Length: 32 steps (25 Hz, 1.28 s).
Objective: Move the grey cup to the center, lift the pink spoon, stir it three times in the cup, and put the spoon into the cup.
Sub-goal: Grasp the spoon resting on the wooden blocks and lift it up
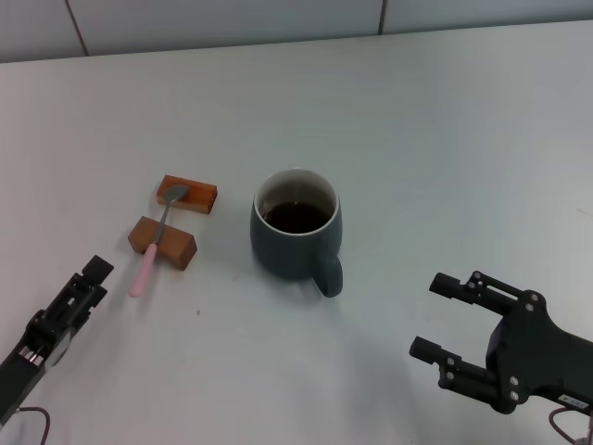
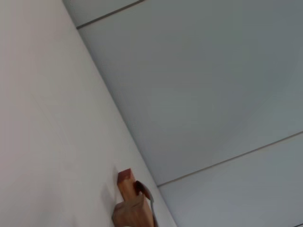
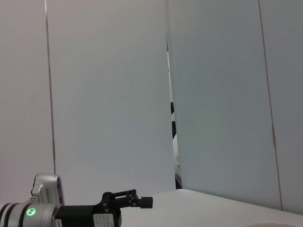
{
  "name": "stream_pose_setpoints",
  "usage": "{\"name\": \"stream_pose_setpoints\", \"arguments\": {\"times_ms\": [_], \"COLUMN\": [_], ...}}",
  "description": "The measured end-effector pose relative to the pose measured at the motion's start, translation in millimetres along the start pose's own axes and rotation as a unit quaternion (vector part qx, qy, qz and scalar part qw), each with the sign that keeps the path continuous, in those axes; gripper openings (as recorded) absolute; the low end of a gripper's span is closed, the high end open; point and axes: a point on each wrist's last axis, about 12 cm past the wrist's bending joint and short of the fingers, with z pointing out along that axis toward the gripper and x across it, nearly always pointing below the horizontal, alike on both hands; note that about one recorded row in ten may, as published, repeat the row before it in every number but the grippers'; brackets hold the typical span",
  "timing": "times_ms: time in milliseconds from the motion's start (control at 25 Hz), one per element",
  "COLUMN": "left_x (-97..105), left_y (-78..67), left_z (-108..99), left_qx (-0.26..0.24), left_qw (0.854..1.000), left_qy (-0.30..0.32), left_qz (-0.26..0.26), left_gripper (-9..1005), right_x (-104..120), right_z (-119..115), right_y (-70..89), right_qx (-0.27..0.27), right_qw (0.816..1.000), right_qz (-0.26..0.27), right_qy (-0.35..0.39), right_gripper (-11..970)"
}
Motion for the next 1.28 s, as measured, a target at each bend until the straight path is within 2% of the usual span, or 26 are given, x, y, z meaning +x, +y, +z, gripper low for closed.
{"name": "stream_pose_setpoints", "arguments": {"times_ms": [1280], "left_x": [2.1], "left_y": [1.0], "left_z": [23.8], "left_qx": [-0.007], "left_qw": [0.998], "left_qy": [0.052], "left_qz": [-0.023], "left_gripper": [852], "right_x": [2.9], "right_z": [-0.4], "right_y": [0.8], "right_qx": [0.006], "right_qw": [1.0], "right_qz": [0.004], "right_qy": [0.007], "right_gripper": [714]}}
